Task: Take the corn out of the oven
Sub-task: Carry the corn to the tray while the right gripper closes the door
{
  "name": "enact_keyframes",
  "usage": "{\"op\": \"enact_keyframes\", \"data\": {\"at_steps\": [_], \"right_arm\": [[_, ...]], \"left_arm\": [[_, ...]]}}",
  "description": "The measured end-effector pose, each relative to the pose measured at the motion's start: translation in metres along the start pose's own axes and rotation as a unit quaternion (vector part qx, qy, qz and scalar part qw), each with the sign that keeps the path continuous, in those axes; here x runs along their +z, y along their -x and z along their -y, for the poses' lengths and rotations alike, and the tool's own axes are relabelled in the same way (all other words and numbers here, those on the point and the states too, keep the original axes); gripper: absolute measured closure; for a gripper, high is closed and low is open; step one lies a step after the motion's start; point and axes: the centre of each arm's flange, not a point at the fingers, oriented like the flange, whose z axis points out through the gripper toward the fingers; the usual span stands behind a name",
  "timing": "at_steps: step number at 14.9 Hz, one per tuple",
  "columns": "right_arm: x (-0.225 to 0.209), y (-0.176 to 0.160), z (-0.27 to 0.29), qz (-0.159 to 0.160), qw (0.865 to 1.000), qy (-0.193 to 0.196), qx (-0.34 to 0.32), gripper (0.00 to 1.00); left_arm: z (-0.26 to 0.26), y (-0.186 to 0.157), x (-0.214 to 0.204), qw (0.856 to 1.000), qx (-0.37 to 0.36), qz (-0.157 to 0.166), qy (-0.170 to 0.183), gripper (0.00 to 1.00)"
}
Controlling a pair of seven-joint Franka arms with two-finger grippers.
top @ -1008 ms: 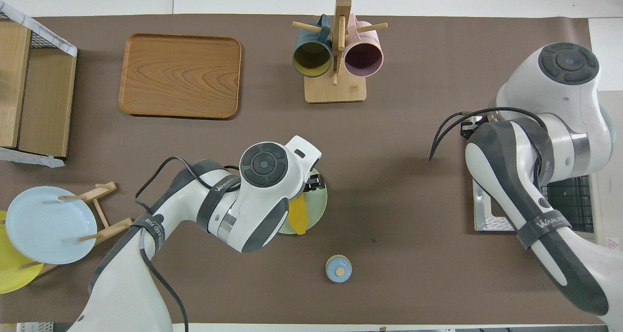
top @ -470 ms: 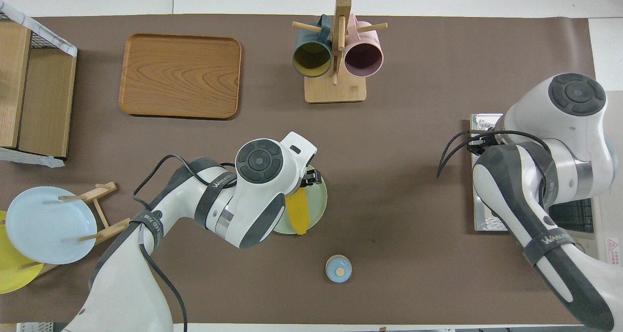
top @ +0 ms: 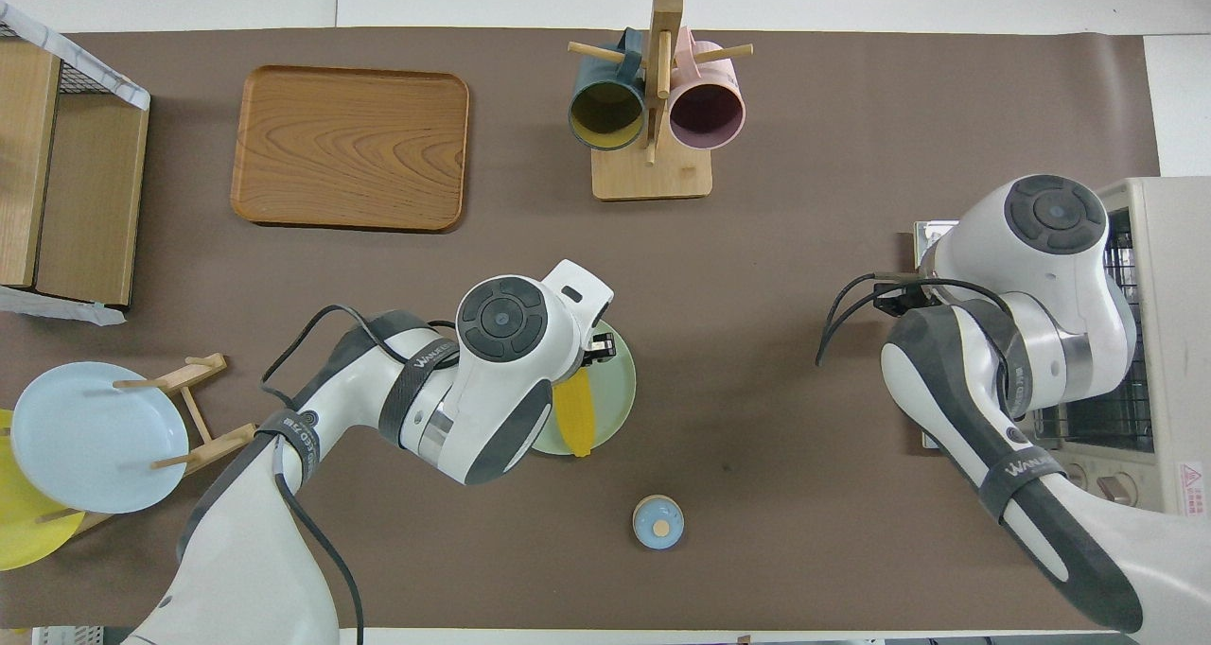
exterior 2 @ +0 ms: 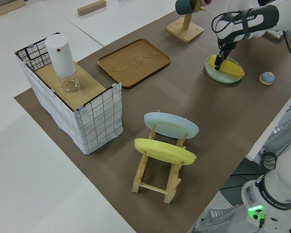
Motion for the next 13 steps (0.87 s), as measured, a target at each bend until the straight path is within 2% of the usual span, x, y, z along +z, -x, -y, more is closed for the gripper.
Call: {"op": "enact_keyframes", "data": {"at_steps": [4, 6, 9, 13], "right_arm": [[0.011, 0.002, -0.004, 0.001, 1.000, -0.002, 0.003, 0.99], [0.017, 0.004, -0.003, -0.005, 1.000, -0.005, 0.002, 0.99], [0.023, 0.007, -0.003, -0.001, 1.000, -0.004, 0.001, 0.99], [0.024, 0.007, -0.005, 0.005, 1.000, 0.001, 0.001, 0.99]], "left_arm": [[0.015, -0.024, -0.021, 1.000, -0.017, 0.002, -0.001, 0.48], [0.030, -0.054, -0.061, 1.000, -0.015, 0.003, -0.001, 0.48], [0.069, -0.107, -0.120, 1.000, -0.015, -0.016, -0.008, 0.48], [0.131, -0.179, -0.154, 0.999, -0.009, -0.035, -0.008, 0.48]]}}
